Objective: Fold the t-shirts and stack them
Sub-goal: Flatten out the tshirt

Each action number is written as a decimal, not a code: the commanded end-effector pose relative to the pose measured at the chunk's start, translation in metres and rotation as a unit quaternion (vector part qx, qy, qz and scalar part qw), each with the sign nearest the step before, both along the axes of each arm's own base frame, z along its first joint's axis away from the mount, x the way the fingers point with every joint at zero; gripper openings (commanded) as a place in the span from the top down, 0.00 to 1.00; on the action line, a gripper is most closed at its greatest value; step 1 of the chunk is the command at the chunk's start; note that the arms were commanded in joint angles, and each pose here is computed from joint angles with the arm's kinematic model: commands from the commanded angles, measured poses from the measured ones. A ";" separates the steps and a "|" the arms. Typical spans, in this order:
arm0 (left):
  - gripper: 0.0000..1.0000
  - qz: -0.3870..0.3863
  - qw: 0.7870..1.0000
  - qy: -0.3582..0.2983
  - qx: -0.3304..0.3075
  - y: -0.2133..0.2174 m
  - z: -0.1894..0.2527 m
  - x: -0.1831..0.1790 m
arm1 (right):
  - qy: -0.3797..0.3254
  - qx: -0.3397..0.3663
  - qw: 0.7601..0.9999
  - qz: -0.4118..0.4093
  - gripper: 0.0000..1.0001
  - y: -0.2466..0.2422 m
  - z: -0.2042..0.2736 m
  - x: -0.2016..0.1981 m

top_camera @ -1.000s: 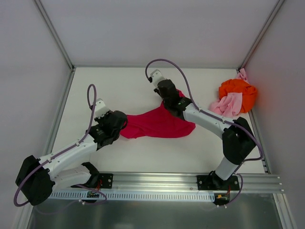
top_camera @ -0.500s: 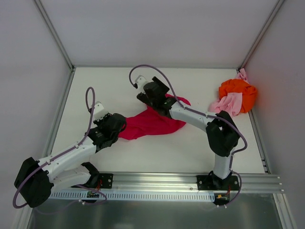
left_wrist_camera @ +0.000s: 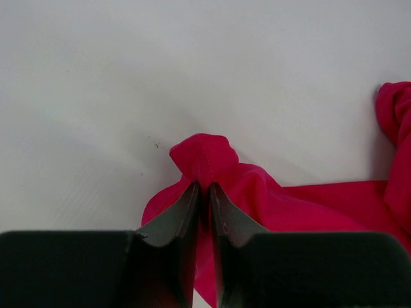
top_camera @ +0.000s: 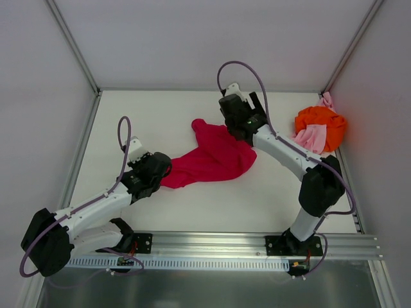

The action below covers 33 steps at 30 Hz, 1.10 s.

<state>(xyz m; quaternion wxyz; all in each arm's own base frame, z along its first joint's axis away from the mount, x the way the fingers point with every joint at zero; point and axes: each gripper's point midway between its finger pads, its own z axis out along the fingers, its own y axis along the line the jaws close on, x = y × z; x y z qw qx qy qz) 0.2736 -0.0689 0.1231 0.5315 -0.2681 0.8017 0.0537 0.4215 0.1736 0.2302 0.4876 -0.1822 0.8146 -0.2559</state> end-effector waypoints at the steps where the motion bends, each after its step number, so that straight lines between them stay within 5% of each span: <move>1: 0.86 0.014 0.999 -0.027 -0.018 0.002 0.014 0.005 | 0.088 0.026 0.993 -0.076 0.13 -0.036 -0.030 -0.020; 7: 0.89 0.012 0.999 -0.025 -0.020 -0.001 0.016 0.006 | 0.214 0.186 0.952 -0.113 0.19 -0.054 -0.093 -0.033; 12: 0.89 0.009 0.999 -0.025 -0.023 -0.003 0.015 0.007 | 0.226 0.333 0.908 -0.118 0.22 -0.047 -0.114 -0.040; 20: 0.89 0.002 0.999 -0.027 -0.023 -0.006 0.015 0.010 | 0.244 0.369 0.889 -0.118 0.22 -0.040 -0.139 -0.045; 33: 0.89 -0.002 0.999 -0.032 -0.027 -0.005 0.017 0.009 | 0.287 0.469 0.825 -0.128 0.25 -0.027 -0.174 -0.041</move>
